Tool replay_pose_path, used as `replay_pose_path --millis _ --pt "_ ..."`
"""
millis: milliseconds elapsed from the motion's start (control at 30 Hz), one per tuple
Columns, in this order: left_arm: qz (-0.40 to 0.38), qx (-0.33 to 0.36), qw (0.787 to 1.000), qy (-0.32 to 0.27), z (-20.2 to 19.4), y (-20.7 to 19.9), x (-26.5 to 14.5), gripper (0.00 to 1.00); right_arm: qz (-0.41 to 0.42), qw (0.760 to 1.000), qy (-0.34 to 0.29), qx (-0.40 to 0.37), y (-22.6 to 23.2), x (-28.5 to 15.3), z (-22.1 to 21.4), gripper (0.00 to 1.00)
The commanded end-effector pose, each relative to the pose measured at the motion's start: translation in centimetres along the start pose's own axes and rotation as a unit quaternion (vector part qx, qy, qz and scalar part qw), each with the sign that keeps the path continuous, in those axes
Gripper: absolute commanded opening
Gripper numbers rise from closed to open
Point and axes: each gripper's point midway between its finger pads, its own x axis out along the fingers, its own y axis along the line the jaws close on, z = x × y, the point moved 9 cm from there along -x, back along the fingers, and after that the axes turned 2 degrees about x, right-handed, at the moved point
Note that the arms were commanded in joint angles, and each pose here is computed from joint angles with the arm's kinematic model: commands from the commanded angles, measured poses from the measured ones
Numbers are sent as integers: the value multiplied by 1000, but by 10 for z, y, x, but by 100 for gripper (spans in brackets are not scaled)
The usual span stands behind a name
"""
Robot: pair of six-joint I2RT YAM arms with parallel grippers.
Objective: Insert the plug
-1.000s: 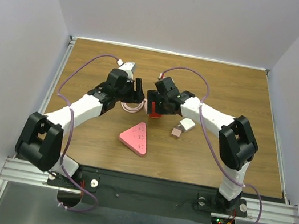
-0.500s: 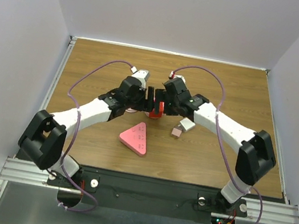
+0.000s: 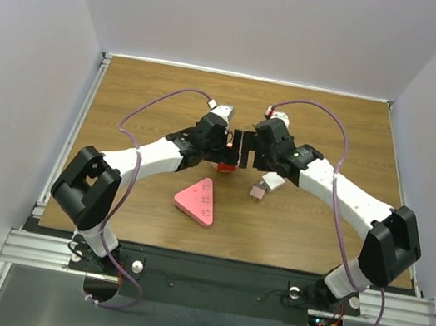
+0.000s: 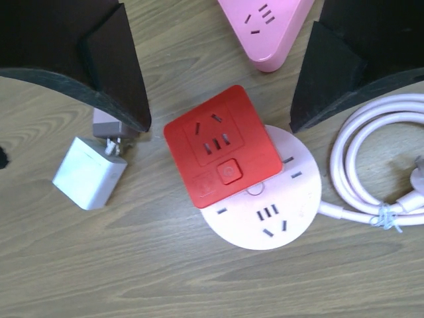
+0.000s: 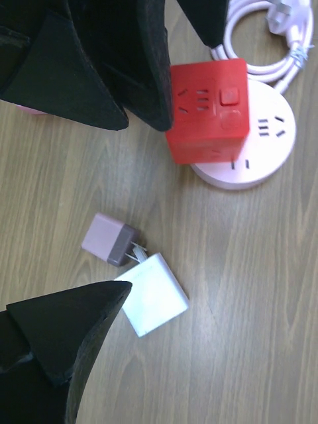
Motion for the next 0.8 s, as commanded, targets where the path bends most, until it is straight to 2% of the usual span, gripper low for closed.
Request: replay_pose_path --millis 0,467,667,767 --pt "23 1 999 -22 15 -6 -3 99 -13 999 -30 18 -6 -1 15 100" --pt "43 14 999 5 11 -14 18 99 -23 998 -44 47 -38 -4 25 100" --pt "72 41 996 21 5 -12 25 99 -20 997 -57 56 -45 -11 30 100" --pt "68 58 996 27 5 -13 28 94 -24 997 -52 54 -48 -7 28 100"
